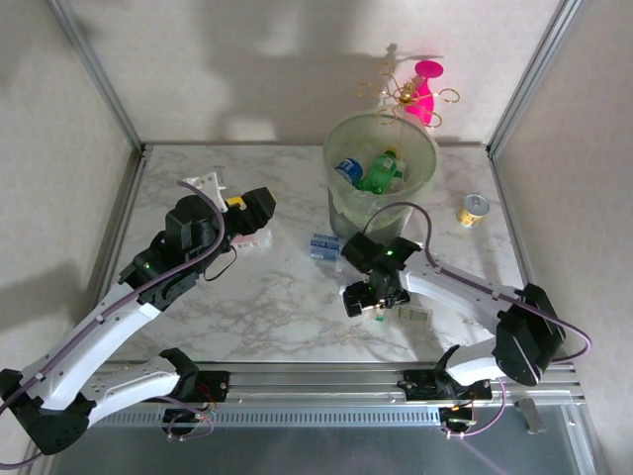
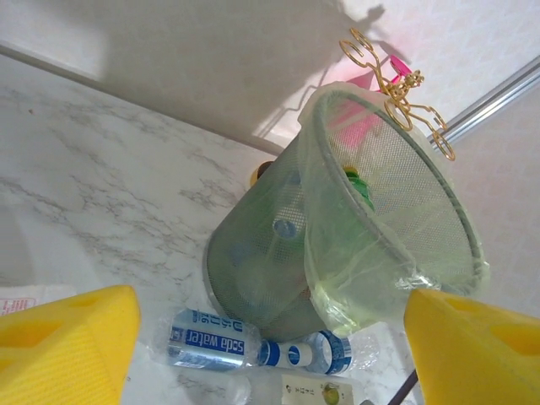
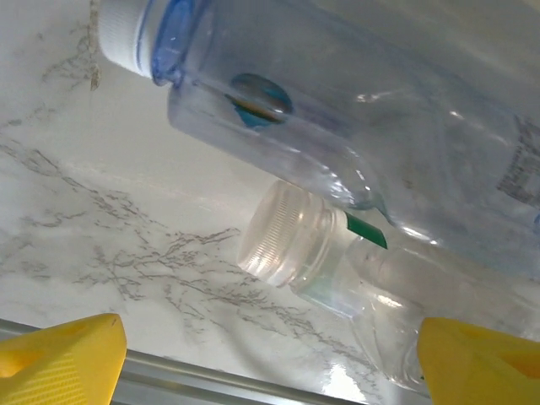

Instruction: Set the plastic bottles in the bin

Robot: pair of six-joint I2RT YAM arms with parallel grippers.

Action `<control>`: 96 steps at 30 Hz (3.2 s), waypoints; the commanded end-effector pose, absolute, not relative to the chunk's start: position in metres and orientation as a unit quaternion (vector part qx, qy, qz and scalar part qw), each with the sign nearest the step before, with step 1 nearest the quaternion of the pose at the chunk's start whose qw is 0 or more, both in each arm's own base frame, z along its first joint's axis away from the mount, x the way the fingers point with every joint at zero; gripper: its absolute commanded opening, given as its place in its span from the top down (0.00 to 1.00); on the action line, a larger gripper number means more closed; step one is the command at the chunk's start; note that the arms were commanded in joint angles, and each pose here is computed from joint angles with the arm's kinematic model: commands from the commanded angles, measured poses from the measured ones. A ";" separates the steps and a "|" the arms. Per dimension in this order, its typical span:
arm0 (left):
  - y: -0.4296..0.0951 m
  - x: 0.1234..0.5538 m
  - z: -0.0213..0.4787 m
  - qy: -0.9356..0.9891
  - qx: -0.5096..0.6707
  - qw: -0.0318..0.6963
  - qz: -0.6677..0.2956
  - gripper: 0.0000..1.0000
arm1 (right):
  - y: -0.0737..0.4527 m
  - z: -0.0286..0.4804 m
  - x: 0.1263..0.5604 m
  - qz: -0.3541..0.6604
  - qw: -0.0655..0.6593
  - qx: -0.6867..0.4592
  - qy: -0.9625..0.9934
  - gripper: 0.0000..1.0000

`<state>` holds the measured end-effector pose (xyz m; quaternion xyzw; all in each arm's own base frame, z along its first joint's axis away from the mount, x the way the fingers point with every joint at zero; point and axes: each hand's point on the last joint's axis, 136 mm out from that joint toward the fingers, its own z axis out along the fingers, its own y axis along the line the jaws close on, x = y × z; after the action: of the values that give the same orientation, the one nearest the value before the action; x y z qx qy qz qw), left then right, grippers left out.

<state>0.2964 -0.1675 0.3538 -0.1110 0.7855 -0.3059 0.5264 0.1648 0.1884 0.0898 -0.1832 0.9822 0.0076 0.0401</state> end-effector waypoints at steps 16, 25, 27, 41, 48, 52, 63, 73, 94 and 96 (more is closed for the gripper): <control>-0.151 0.298 0.347 0.789 -0.128 0.529 -0.285 0.18 | 0.211 0.054 0.163 -0.166 0.011 -0.336 0.927 0.20; -0.149 0.297 0.345 0.790 -0.129 0.528 -0.284 0.18 | 0.206 0.044 0.160 -0.178 -0.005 -0.332 0.926 0.20; -0.148 0.297 0.344 0.789 -0.130 0.528 -0.285 0.18 | 0.207 0.043 0.157 -0.170 -0.012 -0.335 0.927 0.20; -0.147 0.300 0.341 0.789 -0.128 0.528 -0.286 0.18 | 0.220 0.042 0.133 -0.106 -0.056 -0.339 0.933 0.21; -0.146 0.304 0.339 0.791 -0.128 0.527 -0.283 0.18 | 0.234 0.073 0.134 -0.044 -0.030 -0.301 0.952 0.20; -0.146 0.306 0.340 0.790 -0.126 0.530 -0.282 0.18 | 0.235 0.111 0.144 0.031 0.012 -0.214 0.976 0.20; -0.147 0.307 0.341 0.790 -0.117 0.531 -0.283 0.18 | 0.129 0.130 0.158 0.147 0.035 0.208 0.966 0.27; -0.142 0.297 0.341 0.793 -0.111 0.532 -0.275 0.18 | 0.086 0.100 0.149 0.072 -0.019 0.371 0.926 0.19; -0.140 0.292 0.342 0.797 -0.099 0.535 -0.261 0.17 | 0.078 0.064 0.124 0.088 -0.086 0.593 0.796 0.04; -0.140 0.293 0.343 0.797 -0.099 0.536 -0.260 0.17 | 0.079 0.059 0.127 0.087 -0.087 0.589 0.799 0.03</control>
<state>0.2941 -0.1417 0.3394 -0.1055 0.7968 -0.2687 0.5309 0.1252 0.0781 0.0691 0.5708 0.8120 0.0924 -0.0792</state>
